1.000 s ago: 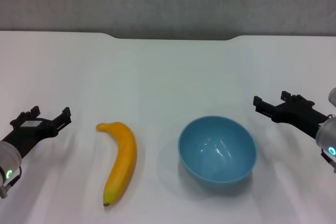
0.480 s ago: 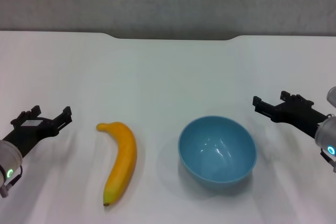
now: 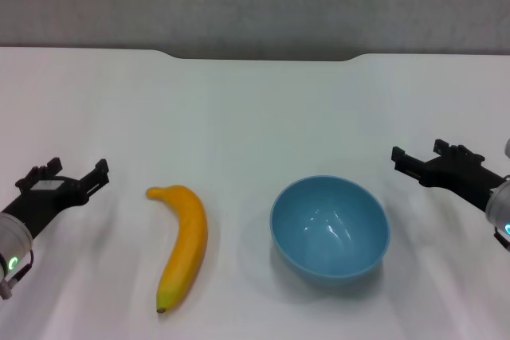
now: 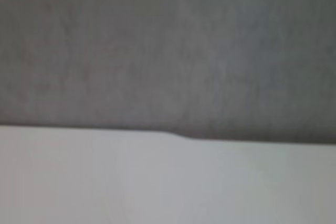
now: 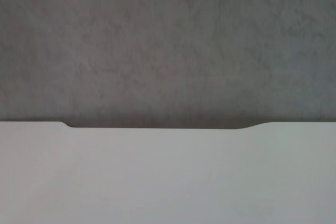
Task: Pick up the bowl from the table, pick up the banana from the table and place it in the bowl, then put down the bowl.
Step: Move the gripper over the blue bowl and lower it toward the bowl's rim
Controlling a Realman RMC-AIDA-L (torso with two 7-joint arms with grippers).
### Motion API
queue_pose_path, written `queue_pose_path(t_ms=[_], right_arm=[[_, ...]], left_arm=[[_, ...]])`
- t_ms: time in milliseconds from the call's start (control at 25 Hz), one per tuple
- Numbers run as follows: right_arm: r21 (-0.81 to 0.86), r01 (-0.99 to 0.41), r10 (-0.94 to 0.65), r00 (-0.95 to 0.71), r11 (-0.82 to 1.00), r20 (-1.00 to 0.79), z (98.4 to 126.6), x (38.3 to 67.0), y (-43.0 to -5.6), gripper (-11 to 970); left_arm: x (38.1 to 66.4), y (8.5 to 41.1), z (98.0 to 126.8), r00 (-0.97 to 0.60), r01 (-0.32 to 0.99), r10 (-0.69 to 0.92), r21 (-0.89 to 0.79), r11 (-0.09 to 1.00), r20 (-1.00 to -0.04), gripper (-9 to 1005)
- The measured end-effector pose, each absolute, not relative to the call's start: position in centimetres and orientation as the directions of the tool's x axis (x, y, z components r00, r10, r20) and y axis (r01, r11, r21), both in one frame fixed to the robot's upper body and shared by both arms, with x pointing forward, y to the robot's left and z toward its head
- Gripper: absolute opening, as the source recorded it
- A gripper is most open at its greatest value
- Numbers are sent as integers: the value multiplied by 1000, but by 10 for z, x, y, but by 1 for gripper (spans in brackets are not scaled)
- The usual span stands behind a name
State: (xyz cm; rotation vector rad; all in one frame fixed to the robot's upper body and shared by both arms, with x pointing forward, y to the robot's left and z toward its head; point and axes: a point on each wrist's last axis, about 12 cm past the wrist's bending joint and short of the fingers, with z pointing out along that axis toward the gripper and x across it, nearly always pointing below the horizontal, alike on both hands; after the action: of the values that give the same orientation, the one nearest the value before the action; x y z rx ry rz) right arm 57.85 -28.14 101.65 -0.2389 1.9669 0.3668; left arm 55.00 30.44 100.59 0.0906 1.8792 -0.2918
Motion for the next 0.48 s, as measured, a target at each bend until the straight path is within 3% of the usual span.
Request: queue_pose_path(t_ms=[320,480], right_arm=[[67,-392,-62,-308,918,-949,1042,579,-275,903],[12,-393,-111,-288,920,-951,1069,584,-266,902]], left_arm=[[546,307,1014,-270,239,-128,-195,951,-954,891],[545,308,1013,-276,237,-125,-193,952,-953,891]])
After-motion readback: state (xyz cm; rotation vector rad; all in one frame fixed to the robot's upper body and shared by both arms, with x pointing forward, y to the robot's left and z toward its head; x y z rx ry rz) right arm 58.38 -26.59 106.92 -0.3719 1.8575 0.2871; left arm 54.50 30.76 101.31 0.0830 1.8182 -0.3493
